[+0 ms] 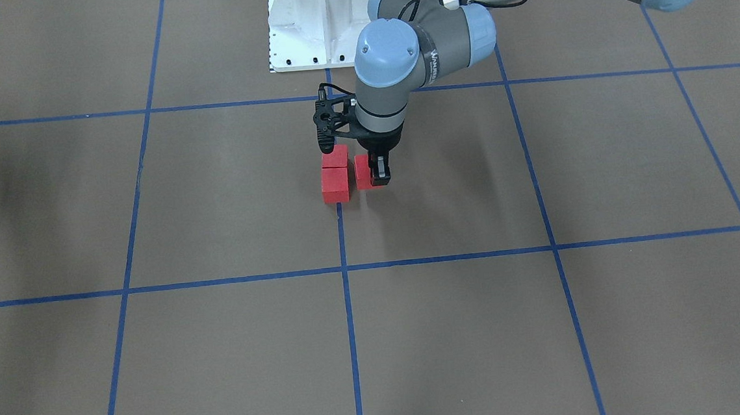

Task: Form red blocks into L shape at center

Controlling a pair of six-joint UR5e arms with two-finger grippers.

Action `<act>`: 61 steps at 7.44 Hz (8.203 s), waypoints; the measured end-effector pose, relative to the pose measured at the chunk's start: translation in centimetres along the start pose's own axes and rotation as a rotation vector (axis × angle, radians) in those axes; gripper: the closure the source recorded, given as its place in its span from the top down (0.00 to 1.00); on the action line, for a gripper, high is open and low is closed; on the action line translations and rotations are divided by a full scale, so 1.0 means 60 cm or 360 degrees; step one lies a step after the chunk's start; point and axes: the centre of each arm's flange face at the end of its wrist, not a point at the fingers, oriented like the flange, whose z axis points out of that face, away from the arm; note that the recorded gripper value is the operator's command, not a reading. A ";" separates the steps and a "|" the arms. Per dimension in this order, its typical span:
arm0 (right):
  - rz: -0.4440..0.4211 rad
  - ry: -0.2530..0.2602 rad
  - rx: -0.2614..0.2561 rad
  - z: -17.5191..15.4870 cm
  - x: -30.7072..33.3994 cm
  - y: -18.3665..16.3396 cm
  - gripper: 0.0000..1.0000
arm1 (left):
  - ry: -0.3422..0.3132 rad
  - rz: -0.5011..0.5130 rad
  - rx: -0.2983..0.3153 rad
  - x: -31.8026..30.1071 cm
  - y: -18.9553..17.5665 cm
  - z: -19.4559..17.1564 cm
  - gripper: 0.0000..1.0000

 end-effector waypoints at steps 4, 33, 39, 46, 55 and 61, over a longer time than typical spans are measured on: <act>0.0002 0.0000 -0.0002 0.001 0.001 0.001 1.00 | 0.0028 -0.0004 -0.0011 0.016 -0.016 0.018 0.18; -0.0005 0.0000 0.0010 -0.004 -0.005 -0.006 1.00 | -0.0033 -0.0041 -0.0038 0.002 -0.037 0.050 0.59; -0.0005 0.0000 0.0009 -0.004 -0.005 -0.006 1.00 | -0.0081 -0.0023 -0.0037 0.006 -0.042 0.053 0.99; -0.0006 0.0009 0.0029 -0.018 0.026 0.002 1.00 | -0.0182 -0.0022 0.0053 -0.019 -0.013 -0.034 1.00; -0.0033 0.0057 -0.0003 -0.034 0.304 0.239 1.00 | -0.0197 -0.1255 -0.0038 -0.226 0.776 -0.215 1.00; 0.0033 0.0057 -0.0049 -0.013 0.327 0.275 1.00 | -0.0207 -0.2179 -0.0039 0.026 1.305 -0.278 1.00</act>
